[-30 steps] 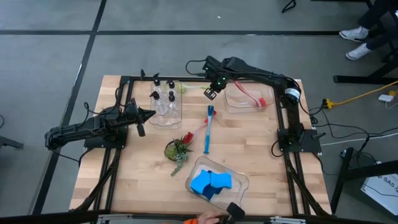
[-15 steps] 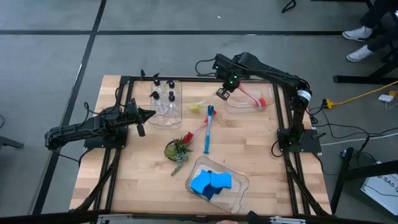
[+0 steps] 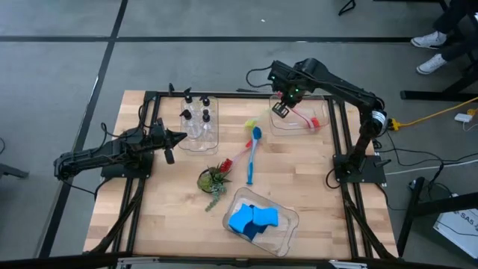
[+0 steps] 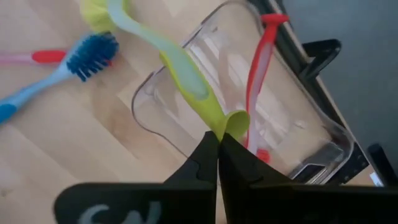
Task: Pick & Place Kitchen Sink Supplies
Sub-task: Put the yellow dish brush into the top right transparent bin
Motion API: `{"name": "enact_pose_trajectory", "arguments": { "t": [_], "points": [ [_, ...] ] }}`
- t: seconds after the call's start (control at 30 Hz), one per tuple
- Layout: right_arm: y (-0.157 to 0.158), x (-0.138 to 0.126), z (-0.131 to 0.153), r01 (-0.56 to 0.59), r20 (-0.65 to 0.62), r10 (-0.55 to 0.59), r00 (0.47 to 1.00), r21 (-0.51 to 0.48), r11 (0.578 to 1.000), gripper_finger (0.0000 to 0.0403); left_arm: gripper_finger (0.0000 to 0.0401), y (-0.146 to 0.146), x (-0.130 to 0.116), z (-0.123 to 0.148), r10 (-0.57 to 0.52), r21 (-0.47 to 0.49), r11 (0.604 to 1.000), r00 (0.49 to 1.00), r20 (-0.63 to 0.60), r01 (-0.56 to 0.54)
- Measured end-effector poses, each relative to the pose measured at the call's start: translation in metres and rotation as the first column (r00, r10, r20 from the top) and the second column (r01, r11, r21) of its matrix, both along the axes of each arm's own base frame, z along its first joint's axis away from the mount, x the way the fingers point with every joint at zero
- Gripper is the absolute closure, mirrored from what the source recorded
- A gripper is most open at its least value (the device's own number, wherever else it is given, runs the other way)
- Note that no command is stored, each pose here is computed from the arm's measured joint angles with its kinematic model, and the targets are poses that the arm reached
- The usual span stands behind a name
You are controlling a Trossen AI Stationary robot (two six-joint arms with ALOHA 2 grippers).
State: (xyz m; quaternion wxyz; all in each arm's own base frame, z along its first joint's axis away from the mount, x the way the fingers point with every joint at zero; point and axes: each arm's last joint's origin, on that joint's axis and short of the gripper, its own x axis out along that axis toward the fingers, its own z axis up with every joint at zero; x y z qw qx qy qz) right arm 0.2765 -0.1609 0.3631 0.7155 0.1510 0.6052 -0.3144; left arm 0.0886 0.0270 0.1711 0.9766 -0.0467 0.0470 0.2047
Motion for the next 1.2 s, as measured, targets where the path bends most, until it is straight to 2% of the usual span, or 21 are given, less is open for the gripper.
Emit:
{"name": "enact_pose_trajectory", "arguments": {
  "t": [0.4, 0.6, 0.87, 1.2],
  "points": [
    [0.024, -0.048, 0.048, 0.077, 0.153, -0.067, 0.986, -0.063, 0.995, 0.0399, 0.0389, 0.0, 0.0, 0.0, 0.0, 0.0, 1.0, 1.0, 0.0, 0.0],
    [0.037, -0.073, 0.068, 0.126, 0.206, -0.097, 0.974, -0.132, 0.983, 0.0399, 0.039, 0.0, 0.0, 0.0, 0.0, 0.0, 1.0, 1.0, 0.0, 0.0],
    [0.044, -0.107, 0.089, 0.258, 0.252, -0.188, 0.949, -0.285, 0.923, 0.0399, 0.0392, 0.0, 0.0, 0.0, 0.0, 0.0, 1.0, 1.0, 0.0, 0.0],
    [0.044, -0.115, 0.091, 0.25, 0.23, -0.182, 0.956, -0.313, 0.916, 0.0399, 0.0389, 0.0, 0.0, 0.0, 0.0, 0.0, 1.0, 1.0, 0.0, 0.0]
  ]
}}
